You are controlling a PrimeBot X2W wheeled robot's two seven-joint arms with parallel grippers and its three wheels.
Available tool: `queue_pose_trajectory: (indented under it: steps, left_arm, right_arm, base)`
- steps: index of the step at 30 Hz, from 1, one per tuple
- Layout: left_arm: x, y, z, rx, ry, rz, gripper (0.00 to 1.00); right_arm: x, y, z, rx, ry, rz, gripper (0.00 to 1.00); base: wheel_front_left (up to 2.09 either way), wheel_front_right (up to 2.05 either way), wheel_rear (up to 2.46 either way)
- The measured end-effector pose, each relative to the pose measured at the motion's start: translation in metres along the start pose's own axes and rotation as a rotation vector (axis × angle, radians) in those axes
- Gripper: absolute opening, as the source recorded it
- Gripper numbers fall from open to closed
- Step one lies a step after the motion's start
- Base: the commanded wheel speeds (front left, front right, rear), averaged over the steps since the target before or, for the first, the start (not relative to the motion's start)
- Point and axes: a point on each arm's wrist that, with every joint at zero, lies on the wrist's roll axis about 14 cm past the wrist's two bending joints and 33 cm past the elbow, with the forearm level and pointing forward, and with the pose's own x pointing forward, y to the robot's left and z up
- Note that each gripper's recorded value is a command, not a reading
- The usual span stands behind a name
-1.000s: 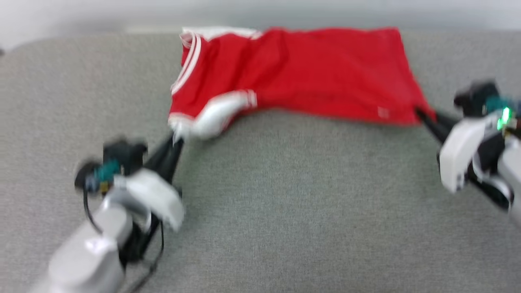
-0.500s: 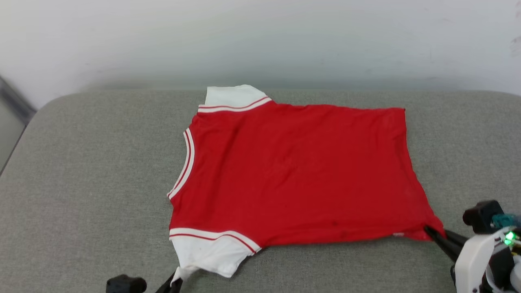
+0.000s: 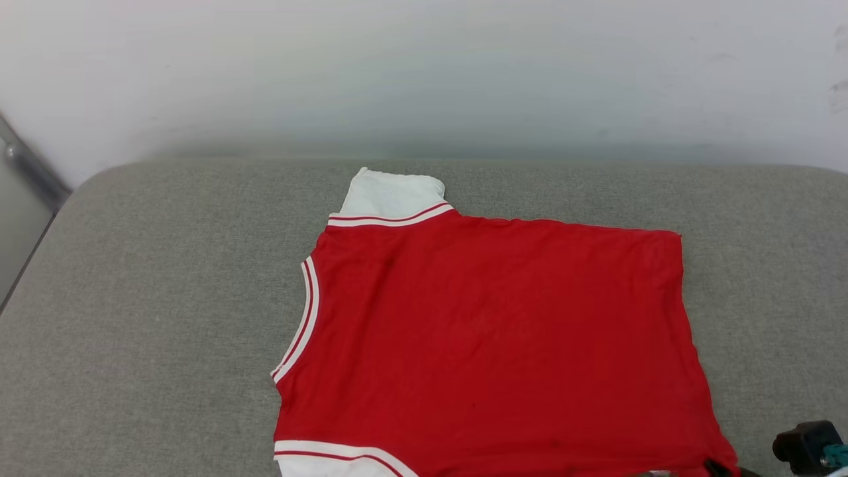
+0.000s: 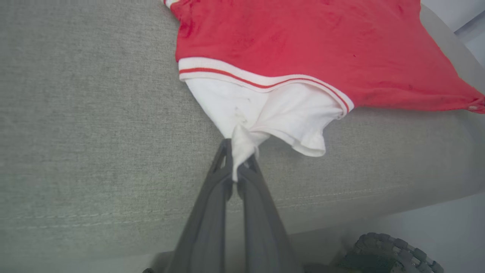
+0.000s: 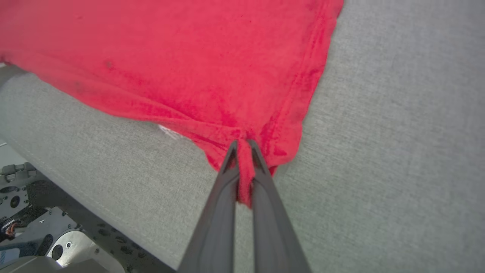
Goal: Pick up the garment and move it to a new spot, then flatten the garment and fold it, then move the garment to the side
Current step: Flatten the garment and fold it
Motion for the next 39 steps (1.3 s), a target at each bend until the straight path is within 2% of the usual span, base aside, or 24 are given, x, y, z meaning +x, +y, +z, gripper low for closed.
queue_pose_trajectory:
  steps: [3, 13, 21, 25, 31, 35, 39]
  left_arm:
    - [0.008, -0.002, 0.013, 0.033, -0.033, -0.02, 0.0]
    - [0.073, -0.013, 0.108, 0.234, -0.216, -0.126, 0.0]
    - [0.129, -0.012, 0.15, 0.309, -0.238, -0.166, 0.0]
    - [0.158, -0.005, 0.148, 0.33, -0.188, -0.165, 0.0]
    - [0.193, 0.016, 0.111, 0.319, -0.047, -0.14, 0.0]
    - [0.204, 0.025, 0.08, 0.304, 0.046, -0.13, 0.0]
    - [0.205, 0.024, 0.075, 0.286, 0.046, -0.135, 0.0]
  right_arm:
    - [0.002, 0.001, 0.01, 0.013, -0.024, -0.011, 0.0]
    - [0.019, -0.005, 0.07, -0.031, -0.123, -0.03, 0.0]
    - [0.038, -0.027, 0.105, -0.043, -0.163, -0.063, 0.0]
    - [0.054, -0.038, 0.104, -0.029, -0.128, -0.074, 0.0]
    - [0.084, -0.043, 0.073, 0.012, -0.011, -0.064, 0.0]
    - [0.096, -0.043, 0.051, 0.022, 0.055, -0.059, 0.0]
    - [0.099, -0.043, 0.051, 0.029, 0.049, -0.054, 0.0]
  base:
    - [0.0, 0.0, 0.0]
    - [0.0, 0.0, 0.0]
    - [0.0, 0.0, 0.0]
    - [0.0, 0.0, 0.0]
    - [0.0, 0.0, 0.0]
    - [0.0, 0.0, 0.0]
    - [0.0, 0.0, 0.0]
